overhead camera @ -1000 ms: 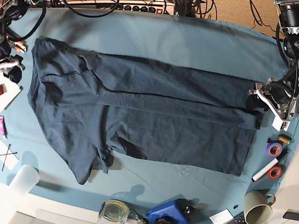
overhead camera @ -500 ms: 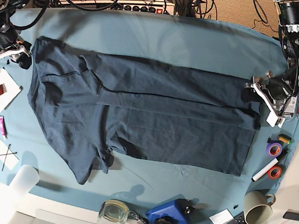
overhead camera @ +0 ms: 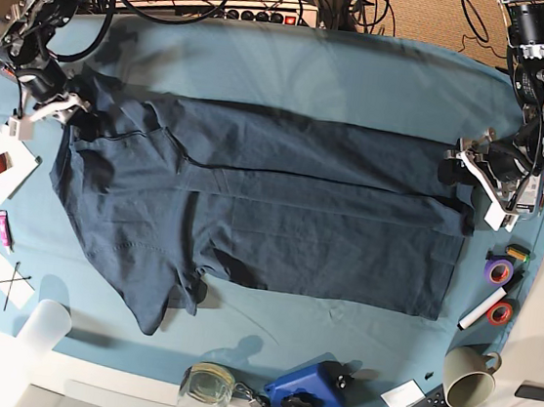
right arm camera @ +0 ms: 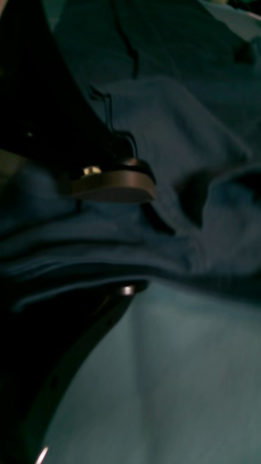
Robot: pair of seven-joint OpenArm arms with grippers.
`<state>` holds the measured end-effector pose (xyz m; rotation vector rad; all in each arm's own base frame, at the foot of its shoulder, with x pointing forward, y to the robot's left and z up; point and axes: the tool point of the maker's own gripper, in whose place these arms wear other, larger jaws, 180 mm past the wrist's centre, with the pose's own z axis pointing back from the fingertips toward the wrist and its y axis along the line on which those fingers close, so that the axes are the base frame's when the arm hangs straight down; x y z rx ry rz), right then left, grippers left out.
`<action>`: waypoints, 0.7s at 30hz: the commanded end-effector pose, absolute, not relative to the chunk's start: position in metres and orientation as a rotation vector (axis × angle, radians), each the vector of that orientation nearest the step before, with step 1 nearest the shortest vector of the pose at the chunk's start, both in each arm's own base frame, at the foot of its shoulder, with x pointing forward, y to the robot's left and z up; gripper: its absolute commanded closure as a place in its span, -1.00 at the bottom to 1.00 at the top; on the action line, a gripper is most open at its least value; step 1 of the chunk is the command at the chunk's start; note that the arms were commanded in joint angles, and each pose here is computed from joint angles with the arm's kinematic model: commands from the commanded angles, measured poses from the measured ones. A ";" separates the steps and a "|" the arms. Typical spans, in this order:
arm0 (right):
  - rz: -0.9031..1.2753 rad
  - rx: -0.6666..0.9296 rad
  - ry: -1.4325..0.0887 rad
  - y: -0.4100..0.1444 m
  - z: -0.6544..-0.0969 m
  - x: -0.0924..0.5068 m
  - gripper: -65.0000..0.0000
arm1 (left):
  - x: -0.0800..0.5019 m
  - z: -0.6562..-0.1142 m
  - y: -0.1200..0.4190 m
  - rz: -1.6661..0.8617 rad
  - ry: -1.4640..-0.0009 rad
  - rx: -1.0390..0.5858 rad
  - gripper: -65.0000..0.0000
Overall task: Fold the T-shirt properly
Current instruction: 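Grasp the folded edge again with both grippers, then pull the folded edge back toward the robot with both grippers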
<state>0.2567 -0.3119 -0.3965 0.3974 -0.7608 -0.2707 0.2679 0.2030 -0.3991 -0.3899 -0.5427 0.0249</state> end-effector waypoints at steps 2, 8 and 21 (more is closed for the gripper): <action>-0.235 0.373 -0.601 -0.303 -0.420 0.236 0.14 | 0.261 -0.403 0.207 0.016 -0.503 -0.364 0.14; -0.245 0.373 -0.566 -0.302 -0.423 0.232 0.77 | 0.258 -0.404 0.206 0.018 -0.496 -0.368 1.00; -0.259 0.287 -0.592 -0.332 -0.393 0.223 1.00 | 0.244 -0.408 0.221 -0.002 -0.428 -0.330 1.00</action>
